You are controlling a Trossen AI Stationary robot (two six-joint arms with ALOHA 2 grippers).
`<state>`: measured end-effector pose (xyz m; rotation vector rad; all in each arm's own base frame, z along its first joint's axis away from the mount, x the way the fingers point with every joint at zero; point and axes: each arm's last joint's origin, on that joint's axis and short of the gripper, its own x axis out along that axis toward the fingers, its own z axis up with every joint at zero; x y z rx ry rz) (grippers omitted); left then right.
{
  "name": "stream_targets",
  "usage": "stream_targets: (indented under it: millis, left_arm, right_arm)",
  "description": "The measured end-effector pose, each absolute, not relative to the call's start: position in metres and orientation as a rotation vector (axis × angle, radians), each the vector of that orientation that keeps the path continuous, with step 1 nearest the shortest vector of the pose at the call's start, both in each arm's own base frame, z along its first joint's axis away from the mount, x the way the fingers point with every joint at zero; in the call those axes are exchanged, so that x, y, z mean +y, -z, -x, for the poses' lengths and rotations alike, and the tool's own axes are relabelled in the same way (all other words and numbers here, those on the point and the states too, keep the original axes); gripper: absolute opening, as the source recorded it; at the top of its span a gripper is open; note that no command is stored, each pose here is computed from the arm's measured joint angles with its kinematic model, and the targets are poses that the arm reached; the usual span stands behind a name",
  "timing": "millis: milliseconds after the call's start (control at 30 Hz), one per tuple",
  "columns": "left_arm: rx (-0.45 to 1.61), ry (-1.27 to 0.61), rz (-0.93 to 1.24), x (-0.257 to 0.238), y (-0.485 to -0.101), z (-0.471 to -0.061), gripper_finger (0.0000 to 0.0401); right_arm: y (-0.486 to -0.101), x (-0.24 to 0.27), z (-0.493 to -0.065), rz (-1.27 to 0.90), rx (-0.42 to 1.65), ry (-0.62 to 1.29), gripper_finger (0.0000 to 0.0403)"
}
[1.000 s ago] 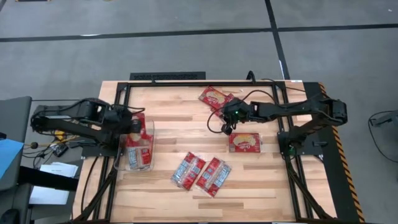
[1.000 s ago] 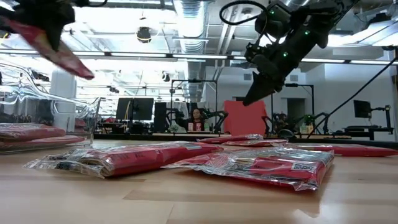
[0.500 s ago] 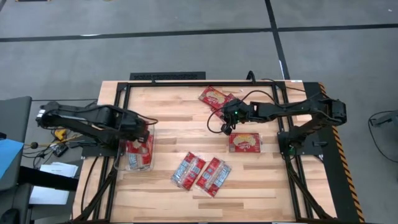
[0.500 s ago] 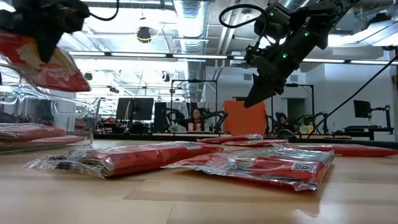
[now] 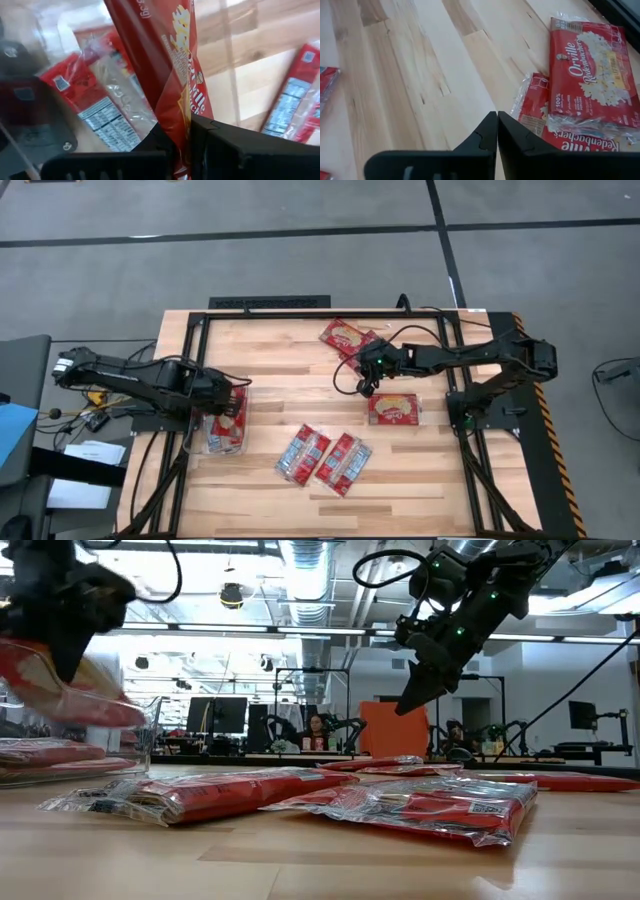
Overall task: Sort popcorn bags into baskets
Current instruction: Put the red popcorn bag into the transparent bin
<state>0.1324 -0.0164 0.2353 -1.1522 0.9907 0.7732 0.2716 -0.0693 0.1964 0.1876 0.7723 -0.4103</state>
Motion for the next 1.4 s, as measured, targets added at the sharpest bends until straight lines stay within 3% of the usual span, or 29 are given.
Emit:
stream_targets:
  millis: [333, 667, 833, 1000, 1200, 1400]
  left_arm:
    - [1.016, -0.78, 1.176, -0.016, -0.209, -0.127, 0.0015]
    - [0.992, -0.788, 1.261, -0.016, -0.219, -0.122, 0.015]
    - [0.977, -0.856, 1.309, -0.015, -0.247, -0.114, 0.0179]
    - [0.845, -0.787, 1.225, -0.013, -0.28, -0.124, 0.0145]
    - [0.947, -0.795, 1.116, -0.017, -0.254, -0.146, 0.0014]
    - [1.151, -0.893, 1.045, -0.021, -0.218, -0.158, 0.0002]
  right_arm:
    - [-0.196, -0.069, -0.272, -0.18, 0.775, 0.408, 0.0019]
    - [-0.197, -0.07, -0.271, -0.139, 0.782, 0.391, 0.0051]
    - [-0.197, -0.07, -0.272, -0.139, 0.781, 0.391, 0.005]
    - [-0.197, -0.07, -0.272, -0.139, 0.78, 0.391, 0.005]
    - [-0.196, -0.07, -0.271, -0.14, 0.785, 0.391, 0.005]
    - [-0.195, -0.069, -0.269, -0.141, 0.813, 0.391, 0.0049]
